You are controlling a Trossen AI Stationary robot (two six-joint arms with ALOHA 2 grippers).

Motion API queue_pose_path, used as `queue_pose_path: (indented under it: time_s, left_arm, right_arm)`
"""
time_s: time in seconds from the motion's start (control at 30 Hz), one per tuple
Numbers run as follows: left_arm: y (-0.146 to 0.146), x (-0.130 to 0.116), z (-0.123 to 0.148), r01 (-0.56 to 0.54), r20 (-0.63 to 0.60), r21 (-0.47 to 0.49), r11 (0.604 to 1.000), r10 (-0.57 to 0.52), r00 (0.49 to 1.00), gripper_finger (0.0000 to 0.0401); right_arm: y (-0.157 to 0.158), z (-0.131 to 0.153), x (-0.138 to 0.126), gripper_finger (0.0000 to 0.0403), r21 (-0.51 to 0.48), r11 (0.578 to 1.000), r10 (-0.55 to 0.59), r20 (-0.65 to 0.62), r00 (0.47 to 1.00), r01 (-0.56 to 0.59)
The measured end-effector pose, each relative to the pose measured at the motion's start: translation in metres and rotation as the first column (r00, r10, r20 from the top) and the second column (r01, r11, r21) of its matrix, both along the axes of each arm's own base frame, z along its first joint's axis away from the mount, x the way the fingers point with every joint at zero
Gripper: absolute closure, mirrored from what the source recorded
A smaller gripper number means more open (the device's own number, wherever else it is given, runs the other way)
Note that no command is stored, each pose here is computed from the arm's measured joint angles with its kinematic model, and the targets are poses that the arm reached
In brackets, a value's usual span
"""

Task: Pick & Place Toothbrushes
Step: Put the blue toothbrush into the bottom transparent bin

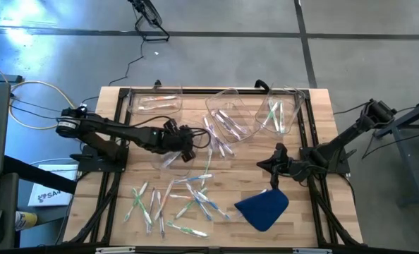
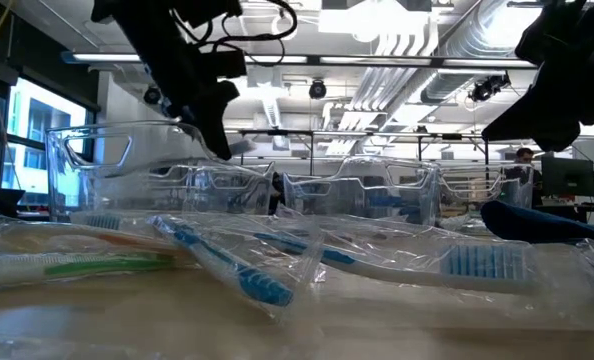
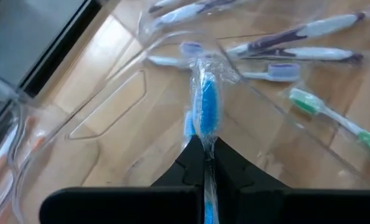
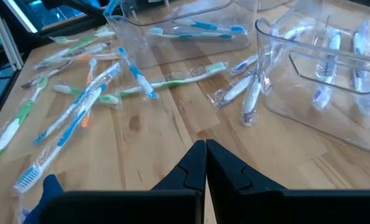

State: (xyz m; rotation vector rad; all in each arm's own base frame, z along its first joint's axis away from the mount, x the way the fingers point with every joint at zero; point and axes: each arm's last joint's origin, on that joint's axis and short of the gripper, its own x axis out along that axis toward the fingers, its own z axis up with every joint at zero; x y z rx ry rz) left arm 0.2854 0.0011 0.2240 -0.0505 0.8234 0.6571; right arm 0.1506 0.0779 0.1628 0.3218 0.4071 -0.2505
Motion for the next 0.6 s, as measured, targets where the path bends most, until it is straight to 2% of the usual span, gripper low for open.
queue_pose_path:
  time_s: [0.17, 0.4, 0.6]
  left_arm:
    - [0.0028, -0.0026, -0.0046, -0.044, 0.005, -0.006, 0.999, 0.044, 0.999, 0.0392]
    - [0.0023, -0.0021, -0.0043, -0.028, 0.001, 0.003, 1.0, 0.028, 1.0, 0.0345]
    - [0.0023, -0.0021, -0.0043, -0.016, -0.007, 0.012, 1.0, 0.016, 1.0, 0.0333]
  right_arm:
    - [0.0009, -0.0035, 0.0014, 0.0399, -0.008, 1.0, -0.002, -0.018, 1.0, 0.002]
    - [0.0014, -0.0055, 0.0021, 0.0399, -0.012, 1.0, -0.003, -0.027, 1.0, 0.003]
    - [0.0014, -0.0055, 0.0021, 0.0399, 0.008, 1.0, -0.012, -0.024, 1.0, 0.012]
